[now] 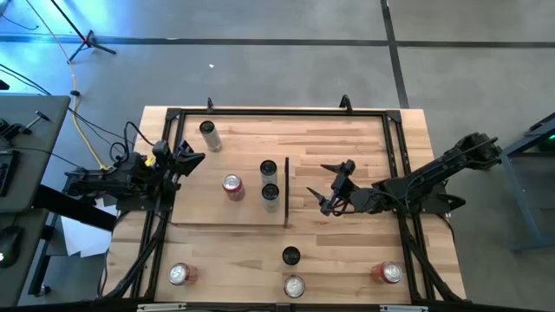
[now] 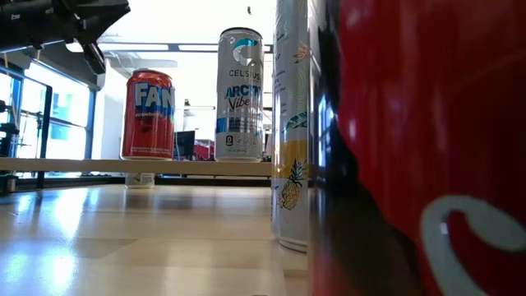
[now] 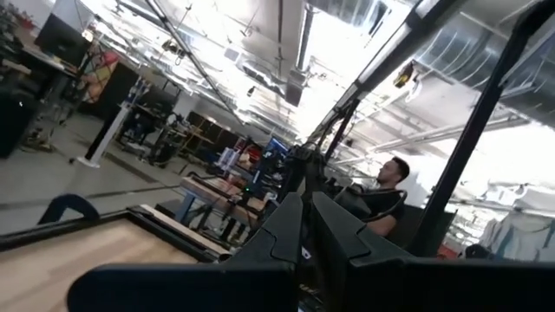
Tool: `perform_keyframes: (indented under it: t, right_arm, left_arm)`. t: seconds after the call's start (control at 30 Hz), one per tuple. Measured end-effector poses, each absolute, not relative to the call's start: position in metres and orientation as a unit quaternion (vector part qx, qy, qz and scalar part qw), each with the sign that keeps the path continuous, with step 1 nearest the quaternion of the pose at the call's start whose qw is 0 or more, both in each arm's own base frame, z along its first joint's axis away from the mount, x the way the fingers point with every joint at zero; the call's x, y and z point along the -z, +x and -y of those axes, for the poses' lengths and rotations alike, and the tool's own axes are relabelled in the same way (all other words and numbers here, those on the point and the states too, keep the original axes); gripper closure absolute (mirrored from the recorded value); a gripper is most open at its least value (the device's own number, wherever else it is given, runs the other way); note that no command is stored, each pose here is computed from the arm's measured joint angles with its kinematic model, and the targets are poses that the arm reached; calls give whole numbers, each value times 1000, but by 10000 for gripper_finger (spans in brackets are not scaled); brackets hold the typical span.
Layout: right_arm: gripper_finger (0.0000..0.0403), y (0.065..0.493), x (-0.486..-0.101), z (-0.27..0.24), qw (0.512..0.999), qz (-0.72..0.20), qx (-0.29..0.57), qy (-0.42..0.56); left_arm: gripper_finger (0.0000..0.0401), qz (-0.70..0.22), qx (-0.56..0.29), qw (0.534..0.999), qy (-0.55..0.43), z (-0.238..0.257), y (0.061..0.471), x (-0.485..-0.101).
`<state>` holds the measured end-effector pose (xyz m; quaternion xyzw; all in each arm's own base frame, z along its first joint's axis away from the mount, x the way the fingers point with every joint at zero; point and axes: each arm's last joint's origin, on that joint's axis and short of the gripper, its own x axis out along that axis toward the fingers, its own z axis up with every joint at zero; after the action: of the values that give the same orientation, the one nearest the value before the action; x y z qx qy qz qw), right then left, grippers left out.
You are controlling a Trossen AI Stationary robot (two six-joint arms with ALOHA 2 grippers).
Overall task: Place canned beverage on shelf
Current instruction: Adjust the red soda can on the shelf
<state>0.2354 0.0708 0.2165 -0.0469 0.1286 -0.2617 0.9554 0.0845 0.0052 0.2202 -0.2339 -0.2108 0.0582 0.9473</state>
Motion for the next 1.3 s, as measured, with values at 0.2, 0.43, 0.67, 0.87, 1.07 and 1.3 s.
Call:
perform_keyframes:
  t: [0.2, 0.43, 0.67, 0.87, 1.07, 1.3]
  right_arm:
    - [9, 235, -216, -71, 955, -129, 262, -47]
    - [9, 235, -216, -71, 955, -129, 262, -47]
    - [9, 235, -216, -71, 955, -129, 262, -47]
    - [9, 235, -216, -71, 955, -129, 262, -47]
    - [9, 235, -216, -71, 955, -129, 262, -47]
    - [9, 235, -216, -71, 955, -130, 261, -53]
  left_arm:
    - [394, 203, -80, 946, -239, -6, 85, -218]
    - [394, 191, -63, 948, -247, -5, 86, -216]
    - [394, 198, 6, 939, -280, -2, 85, -220]
    - [394, 125, 30, 936, -327, 0, 99, -215]
    - [394, 58, 48, 951, -299, 3, 117, -243]
    - [394, -125, -9, 960, -251, 3, 131, -299]
